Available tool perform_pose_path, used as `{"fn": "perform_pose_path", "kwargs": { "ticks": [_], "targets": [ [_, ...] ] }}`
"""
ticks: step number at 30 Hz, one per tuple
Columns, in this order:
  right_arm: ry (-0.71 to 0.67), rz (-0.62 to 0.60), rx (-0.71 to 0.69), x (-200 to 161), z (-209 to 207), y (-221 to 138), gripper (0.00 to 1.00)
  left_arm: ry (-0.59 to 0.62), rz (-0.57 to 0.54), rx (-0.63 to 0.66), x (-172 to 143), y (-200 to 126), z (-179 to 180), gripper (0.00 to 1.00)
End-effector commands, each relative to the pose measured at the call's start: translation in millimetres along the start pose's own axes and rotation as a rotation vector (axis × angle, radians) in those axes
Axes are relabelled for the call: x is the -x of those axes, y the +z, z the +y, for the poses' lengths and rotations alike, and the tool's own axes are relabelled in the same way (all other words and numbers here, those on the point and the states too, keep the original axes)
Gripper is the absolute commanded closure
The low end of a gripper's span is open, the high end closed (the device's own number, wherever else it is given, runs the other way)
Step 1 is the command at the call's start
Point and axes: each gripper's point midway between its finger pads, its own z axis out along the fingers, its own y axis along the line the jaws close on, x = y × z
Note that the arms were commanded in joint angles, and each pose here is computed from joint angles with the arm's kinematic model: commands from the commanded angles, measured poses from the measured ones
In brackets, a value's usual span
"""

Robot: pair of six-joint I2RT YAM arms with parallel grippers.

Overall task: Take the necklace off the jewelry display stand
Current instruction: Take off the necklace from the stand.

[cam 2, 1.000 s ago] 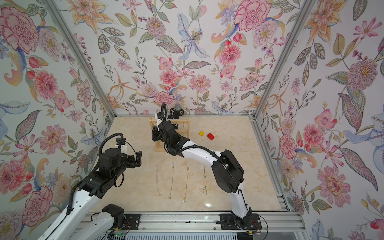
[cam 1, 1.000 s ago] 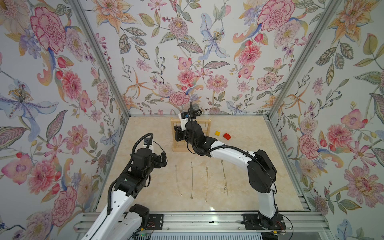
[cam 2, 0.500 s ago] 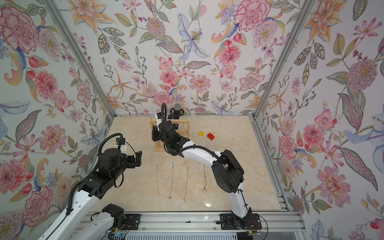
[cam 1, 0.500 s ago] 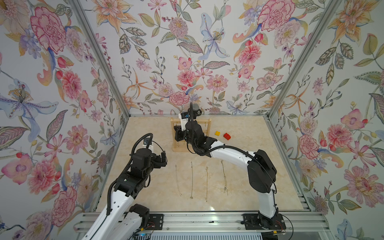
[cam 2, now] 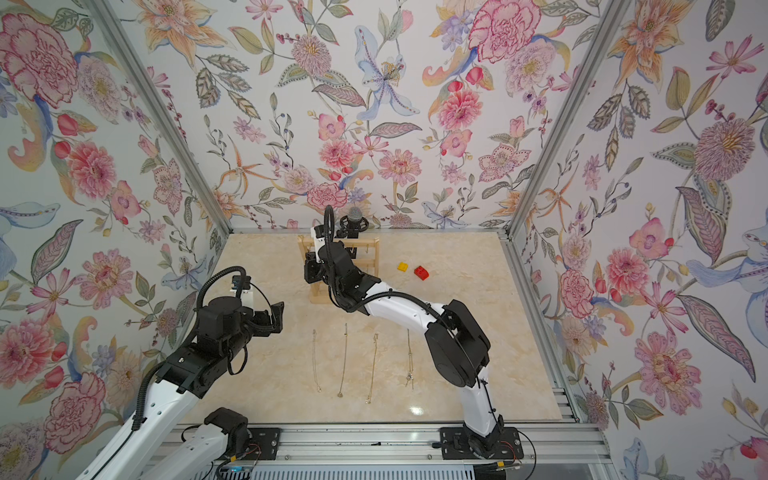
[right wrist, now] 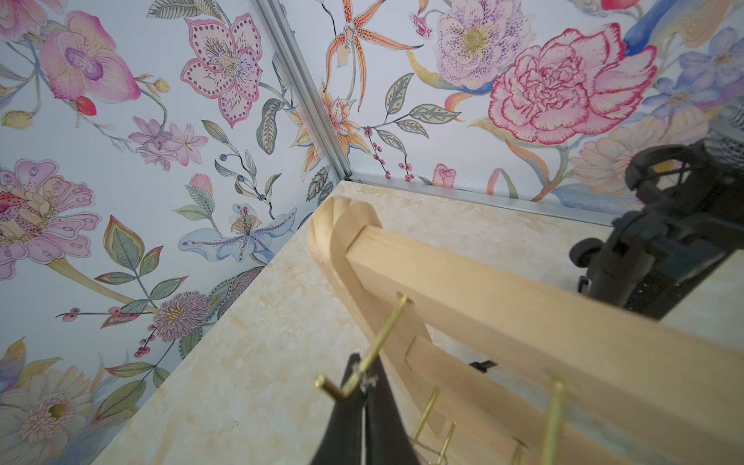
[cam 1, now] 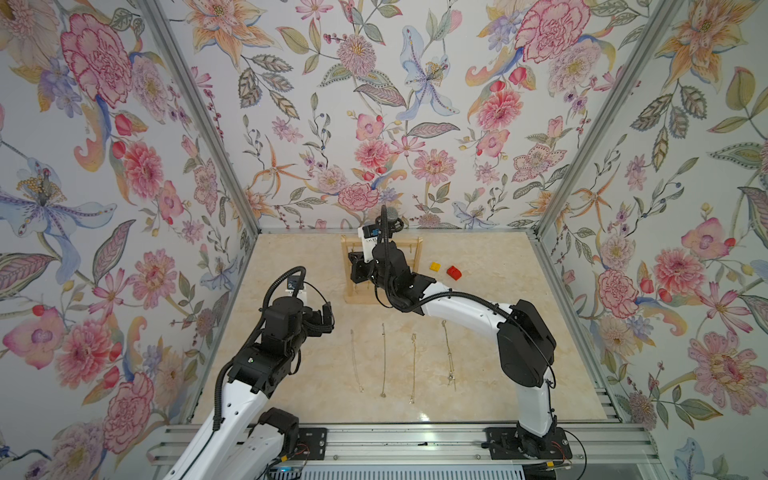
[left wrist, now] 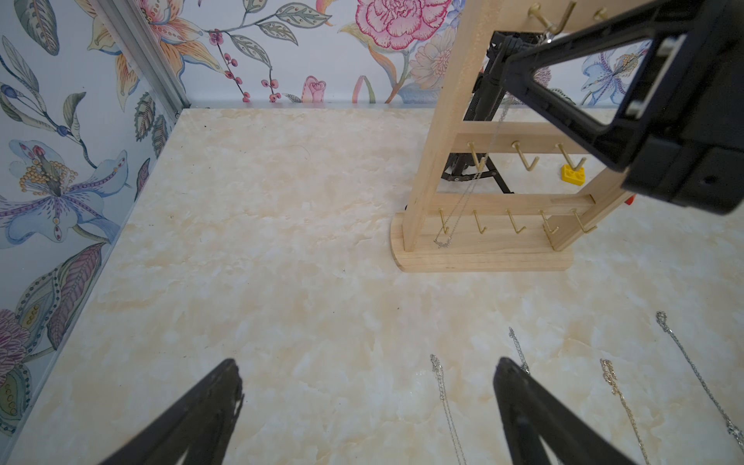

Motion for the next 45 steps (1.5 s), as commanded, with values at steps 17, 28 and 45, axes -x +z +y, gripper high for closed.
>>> {"fn": "perform_pose_path", "kwargs": {
  "ticks": [17, 28, 45],
  "targets": [
    [0.084, -0.049, 0.087, 36, 21, -23, 1.00, 0.004, -0.028, 0.003, 4, -3, 3, 0.01],
    [0.158, -0.038, 0.150, 38, 20, -27, 1.00, 0.005, -0.026, 0.000, 3, -2, 3, 0.01],
    [0.236, -0.030, 0.257, 44, 25, -29, 1.00, 0.006, -0.023, 0.002, 2, -2, 3, 0.01]
  ]
}}
